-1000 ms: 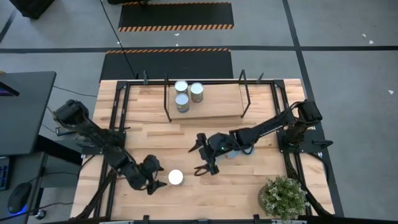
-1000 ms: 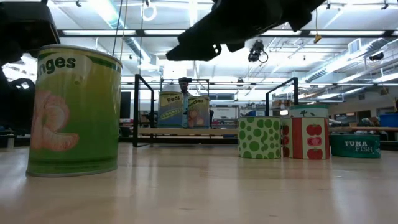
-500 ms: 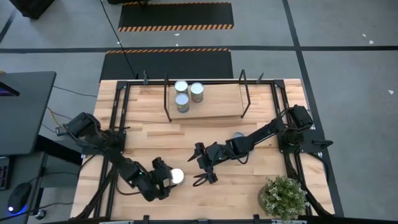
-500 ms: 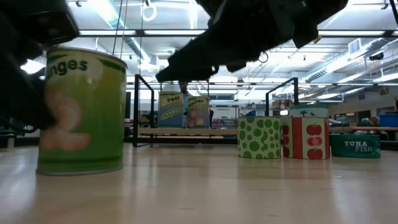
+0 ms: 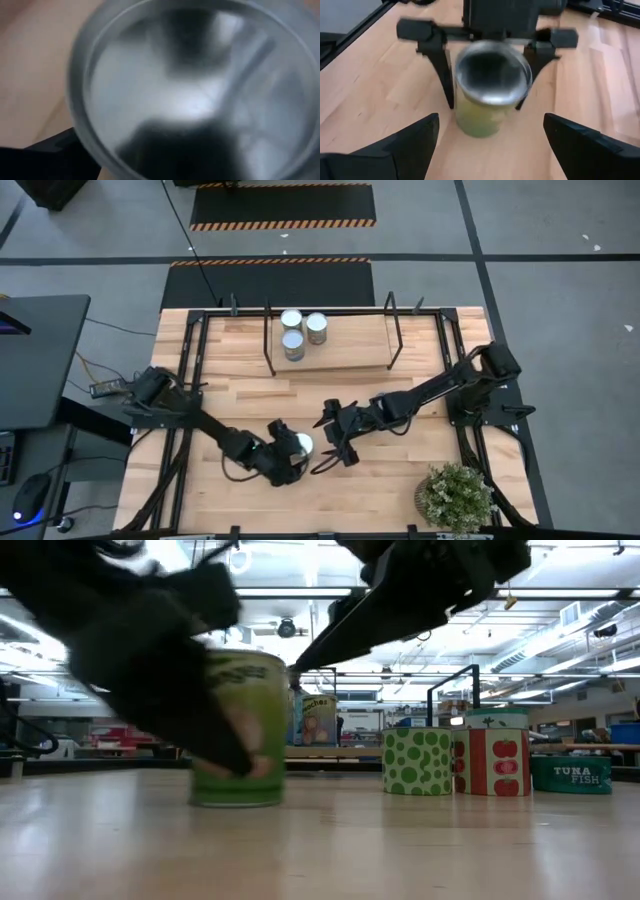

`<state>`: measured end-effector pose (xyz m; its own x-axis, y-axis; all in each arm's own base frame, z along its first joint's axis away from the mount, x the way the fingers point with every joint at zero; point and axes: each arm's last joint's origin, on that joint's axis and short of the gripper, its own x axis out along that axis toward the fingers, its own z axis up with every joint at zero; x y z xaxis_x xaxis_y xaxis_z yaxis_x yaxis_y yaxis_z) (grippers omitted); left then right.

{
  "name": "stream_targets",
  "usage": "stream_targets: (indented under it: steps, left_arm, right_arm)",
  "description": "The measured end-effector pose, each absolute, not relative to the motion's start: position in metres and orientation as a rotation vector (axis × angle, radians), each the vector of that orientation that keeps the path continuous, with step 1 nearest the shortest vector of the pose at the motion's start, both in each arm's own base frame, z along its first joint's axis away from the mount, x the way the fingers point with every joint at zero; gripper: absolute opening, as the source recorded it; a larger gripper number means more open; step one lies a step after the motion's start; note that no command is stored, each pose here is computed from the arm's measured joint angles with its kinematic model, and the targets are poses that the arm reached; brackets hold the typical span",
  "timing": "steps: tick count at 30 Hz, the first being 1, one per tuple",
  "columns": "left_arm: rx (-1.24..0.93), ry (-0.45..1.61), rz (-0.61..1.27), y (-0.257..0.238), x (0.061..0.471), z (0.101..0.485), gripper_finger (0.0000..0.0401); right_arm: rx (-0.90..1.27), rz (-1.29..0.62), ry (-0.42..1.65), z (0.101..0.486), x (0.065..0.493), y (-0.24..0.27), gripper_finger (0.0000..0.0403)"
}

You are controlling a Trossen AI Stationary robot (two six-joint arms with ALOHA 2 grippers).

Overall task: Pick and place cans onto a shelf
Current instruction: Put the canned oranges on the shelf

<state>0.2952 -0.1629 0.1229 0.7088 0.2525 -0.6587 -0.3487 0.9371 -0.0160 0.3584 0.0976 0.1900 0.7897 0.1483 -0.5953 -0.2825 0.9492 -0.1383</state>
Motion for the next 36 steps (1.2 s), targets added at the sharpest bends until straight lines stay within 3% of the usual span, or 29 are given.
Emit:
stream_targets:
  steps: [12,20,28,32,36]
  left_arm:
    - [-0.139,0.631,0.270,-0.125,0.337,0.110,0.0396]
    - [-0.122,0.664,0.213,-0.135,0.331,0.111,0.0396]
    - [-0.096,0.635,0.280,-0.140,0.327,0.111,0.0396]
    - [-0.139,0.643,0.286,-0.138,0.328,0.110,0.0396]
    - [-0.216,0.667,0.247,-0.140,0.327,0.110,0.0396]
  right_arm:
    - [-0.187,0.189,0.734,0.195,0.337,0.082,0.0366]
    - [-0.153,0.112,0.712,0.177,0.318,0.076,0.0366]
    - [-0.186,0.156,0.616,0.183,0.320,0.090,0.0366]
    - [-0.215,0.084,0.651,0.184,0.316,0.092,0.0366]
    - [-0.114,-0.001,0.697,0.204,0.320,0.089,0.0366]
